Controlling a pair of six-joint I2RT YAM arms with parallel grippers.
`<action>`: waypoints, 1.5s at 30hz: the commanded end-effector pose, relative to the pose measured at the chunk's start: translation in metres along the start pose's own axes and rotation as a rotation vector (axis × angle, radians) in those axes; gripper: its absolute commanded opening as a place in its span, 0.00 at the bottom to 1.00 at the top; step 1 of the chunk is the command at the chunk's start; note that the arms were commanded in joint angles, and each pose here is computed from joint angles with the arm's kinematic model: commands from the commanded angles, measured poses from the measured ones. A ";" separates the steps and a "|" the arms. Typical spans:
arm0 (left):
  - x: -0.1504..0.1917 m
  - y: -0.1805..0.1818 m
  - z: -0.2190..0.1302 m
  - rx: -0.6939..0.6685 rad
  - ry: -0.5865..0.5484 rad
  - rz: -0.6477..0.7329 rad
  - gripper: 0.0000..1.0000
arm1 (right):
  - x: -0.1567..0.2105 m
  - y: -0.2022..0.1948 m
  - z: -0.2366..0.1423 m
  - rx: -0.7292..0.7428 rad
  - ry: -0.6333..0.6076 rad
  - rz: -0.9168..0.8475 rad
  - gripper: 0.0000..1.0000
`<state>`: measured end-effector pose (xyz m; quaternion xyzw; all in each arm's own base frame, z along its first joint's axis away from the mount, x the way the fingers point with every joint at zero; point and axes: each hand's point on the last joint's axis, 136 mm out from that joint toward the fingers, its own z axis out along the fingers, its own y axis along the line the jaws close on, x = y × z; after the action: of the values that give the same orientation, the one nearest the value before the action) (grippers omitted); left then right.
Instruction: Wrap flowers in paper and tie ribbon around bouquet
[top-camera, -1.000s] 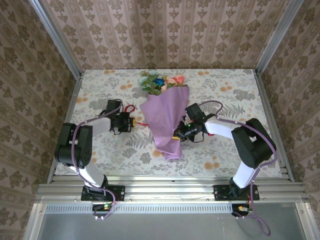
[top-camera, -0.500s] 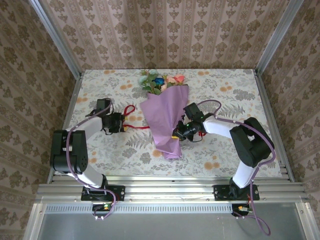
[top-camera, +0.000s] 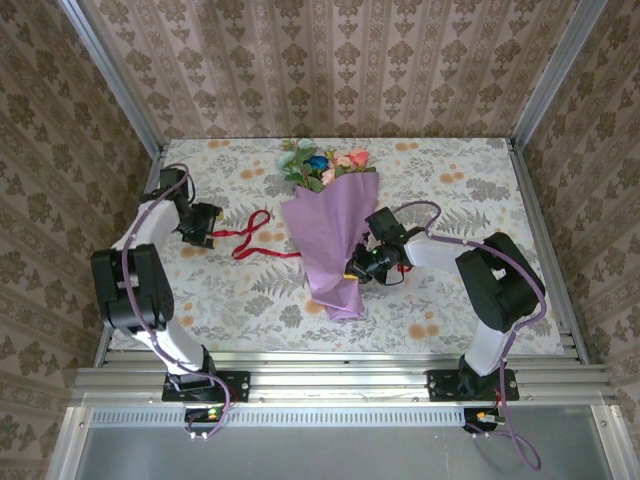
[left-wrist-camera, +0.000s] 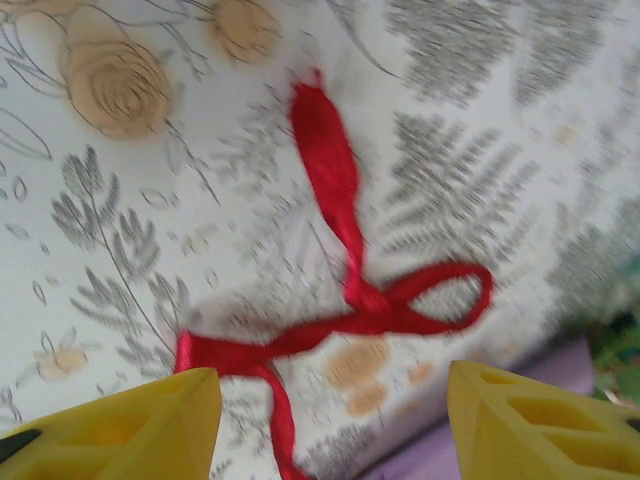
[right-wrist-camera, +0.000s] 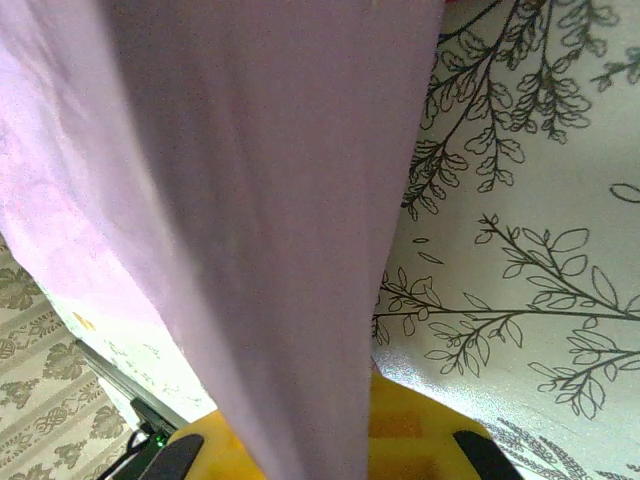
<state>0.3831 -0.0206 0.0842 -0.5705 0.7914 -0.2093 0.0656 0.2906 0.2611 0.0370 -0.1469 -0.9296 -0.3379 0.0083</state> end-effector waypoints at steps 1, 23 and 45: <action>-0.010 -0.003 0.015 -0.031 -0.013 -0.051 0.60 | 0.004 -0.005 0.003 0.039 0.018 0.010 0.00; -0.035 -0.021 0.052 0.037 -0.019 -0.178 0.21 | 0.011 -0.003 0.005 0.075 0.046 -0.029 0.17; -0.024 0.001 0.062 -0.338 -0.062 -0.291 0.56 | 0.016 -0.002 -0.024 0.174 0.022 -0.141 0.47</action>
<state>0.4193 -0.0145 0.0217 -0.6745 0.7323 -0.0896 -0.0257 0.2747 0.2511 0.0467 -0.0895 -0.9595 -0.2667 0.0160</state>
